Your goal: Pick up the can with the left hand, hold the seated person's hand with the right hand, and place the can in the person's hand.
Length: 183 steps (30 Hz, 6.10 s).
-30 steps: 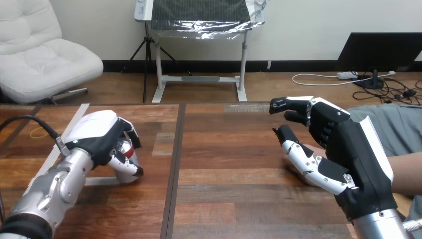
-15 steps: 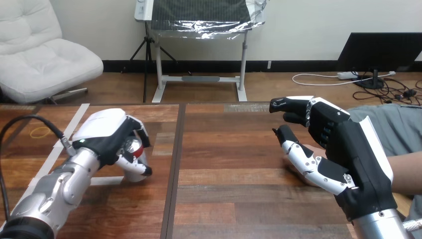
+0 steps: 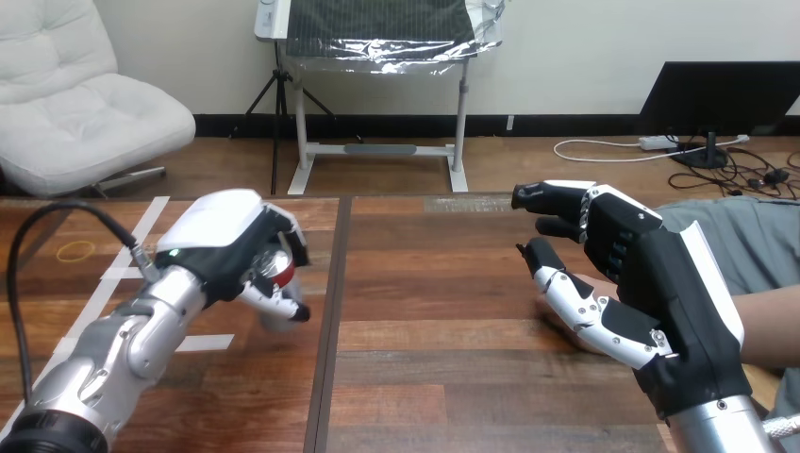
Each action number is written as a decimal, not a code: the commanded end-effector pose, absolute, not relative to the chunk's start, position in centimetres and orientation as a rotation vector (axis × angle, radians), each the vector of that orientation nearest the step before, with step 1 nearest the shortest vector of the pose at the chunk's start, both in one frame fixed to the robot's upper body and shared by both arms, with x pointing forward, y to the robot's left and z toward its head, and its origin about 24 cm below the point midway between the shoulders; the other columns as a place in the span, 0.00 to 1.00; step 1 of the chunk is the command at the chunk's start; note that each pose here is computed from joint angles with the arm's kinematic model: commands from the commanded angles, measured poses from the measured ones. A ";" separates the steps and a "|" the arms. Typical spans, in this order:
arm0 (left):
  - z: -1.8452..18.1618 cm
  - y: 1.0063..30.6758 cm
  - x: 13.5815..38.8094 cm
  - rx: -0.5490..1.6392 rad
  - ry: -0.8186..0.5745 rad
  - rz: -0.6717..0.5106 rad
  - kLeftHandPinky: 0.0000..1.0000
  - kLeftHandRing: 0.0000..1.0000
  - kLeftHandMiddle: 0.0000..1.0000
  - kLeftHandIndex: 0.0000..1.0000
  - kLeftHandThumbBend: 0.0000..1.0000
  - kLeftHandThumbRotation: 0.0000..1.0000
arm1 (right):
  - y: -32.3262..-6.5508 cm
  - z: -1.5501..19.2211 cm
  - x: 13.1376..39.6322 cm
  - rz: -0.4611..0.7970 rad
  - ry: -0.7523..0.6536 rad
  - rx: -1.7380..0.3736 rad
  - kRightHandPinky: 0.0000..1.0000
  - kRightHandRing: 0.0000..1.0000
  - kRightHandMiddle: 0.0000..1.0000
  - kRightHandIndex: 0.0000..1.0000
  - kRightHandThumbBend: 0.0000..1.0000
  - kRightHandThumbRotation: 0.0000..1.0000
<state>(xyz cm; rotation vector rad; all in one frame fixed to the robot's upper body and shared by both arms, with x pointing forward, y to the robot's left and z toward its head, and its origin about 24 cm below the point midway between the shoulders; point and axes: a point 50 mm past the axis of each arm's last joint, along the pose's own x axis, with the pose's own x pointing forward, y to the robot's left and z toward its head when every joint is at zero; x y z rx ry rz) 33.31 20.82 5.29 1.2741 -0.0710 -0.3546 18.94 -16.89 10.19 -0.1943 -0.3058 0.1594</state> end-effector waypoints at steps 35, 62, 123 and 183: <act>12.2 17.4 32.9 1.268 -0.361 -0.312 0.37 0.42 0.48 0.49 0.67 0.00 | -19.2 12.7 20.7 0.079 -0.331 -0.526 0.71 0.82 0.87 0.83 0.59 0.00; 13.1 15.9 32.4 1.271 -0.419 -0.341 0.37 0.42 0.49 0.49 0.66 0.00 | -23.3 14.7 23.5 0.067 -0.119 -1.094 0.71 0.83 0.86 0.82 0.84 0.00; 13.7 13.4 32.2 1.245 -0.489 -0.375 0.33 0.39 0.46 0.49 0.65 0.00 | -29.1 12.8 31.3 0.308 0.463 -1.656 0.87 0.91 0.90 0.85 0.81 0.02; 13.2 13.0 32.1 1.256 -0.500 -0.411 0.31 0.36 0.44 0.48 0.65 0.00 | -29.2 8.1 34.3 0.345 0.579 -1.744 0.50 0.60 0.69 0.74 0.75 0.06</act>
